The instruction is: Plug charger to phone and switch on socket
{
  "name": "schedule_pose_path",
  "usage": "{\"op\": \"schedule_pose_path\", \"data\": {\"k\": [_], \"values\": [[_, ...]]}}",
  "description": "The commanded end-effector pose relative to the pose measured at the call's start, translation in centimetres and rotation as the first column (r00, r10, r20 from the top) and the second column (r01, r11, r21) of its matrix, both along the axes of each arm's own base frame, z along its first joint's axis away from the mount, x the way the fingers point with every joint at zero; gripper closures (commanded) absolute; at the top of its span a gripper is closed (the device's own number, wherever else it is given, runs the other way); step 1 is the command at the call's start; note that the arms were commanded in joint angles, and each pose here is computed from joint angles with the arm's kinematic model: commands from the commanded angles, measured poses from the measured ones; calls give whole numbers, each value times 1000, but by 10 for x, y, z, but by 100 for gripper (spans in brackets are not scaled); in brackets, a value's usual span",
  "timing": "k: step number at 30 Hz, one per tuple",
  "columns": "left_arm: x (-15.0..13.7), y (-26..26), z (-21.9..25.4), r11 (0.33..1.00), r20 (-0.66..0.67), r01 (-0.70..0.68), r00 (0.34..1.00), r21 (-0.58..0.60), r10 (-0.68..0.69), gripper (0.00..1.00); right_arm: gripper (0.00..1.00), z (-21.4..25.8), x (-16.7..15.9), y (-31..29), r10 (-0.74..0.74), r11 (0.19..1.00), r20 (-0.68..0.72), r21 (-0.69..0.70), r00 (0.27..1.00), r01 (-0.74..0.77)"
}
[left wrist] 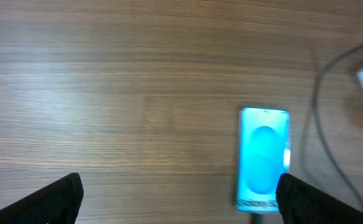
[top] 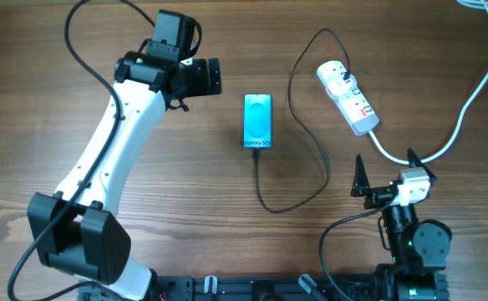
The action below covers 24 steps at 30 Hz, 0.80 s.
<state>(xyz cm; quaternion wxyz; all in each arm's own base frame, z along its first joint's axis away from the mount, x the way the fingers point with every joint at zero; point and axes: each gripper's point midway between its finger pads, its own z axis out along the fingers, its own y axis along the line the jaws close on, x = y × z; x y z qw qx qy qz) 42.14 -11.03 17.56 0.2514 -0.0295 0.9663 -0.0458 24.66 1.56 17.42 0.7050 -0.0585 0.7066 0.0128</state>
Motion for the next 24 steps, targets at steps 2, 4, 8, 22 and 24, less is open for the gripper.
{"op": "schedule_pose_path", "data": {"k": [2,4,8,22,24], "values": [[-10,21,-10,994,-53,-6,998,109,12,0,0,2,0,-1,-11,1000,11,14,1000,11],[-25,30,-14,989,-111,-8,994,147,25,0,0,3,-1,-1,-11,1000,12,14,1000,11],[-44,31,-9,989,-141,6,990,150,15,0,0,2,0,-1,-11,1000,11,14,1000,11],[-94,53,-12,996,103,-40,994,80,32,0,0,2,-1,-1,-11,1000,11,14,1000,11],[-106,56,-11,996,121,-41,992,74,32,0,0,2,0,-1,-11,1000,11,14,1000,11]]}}
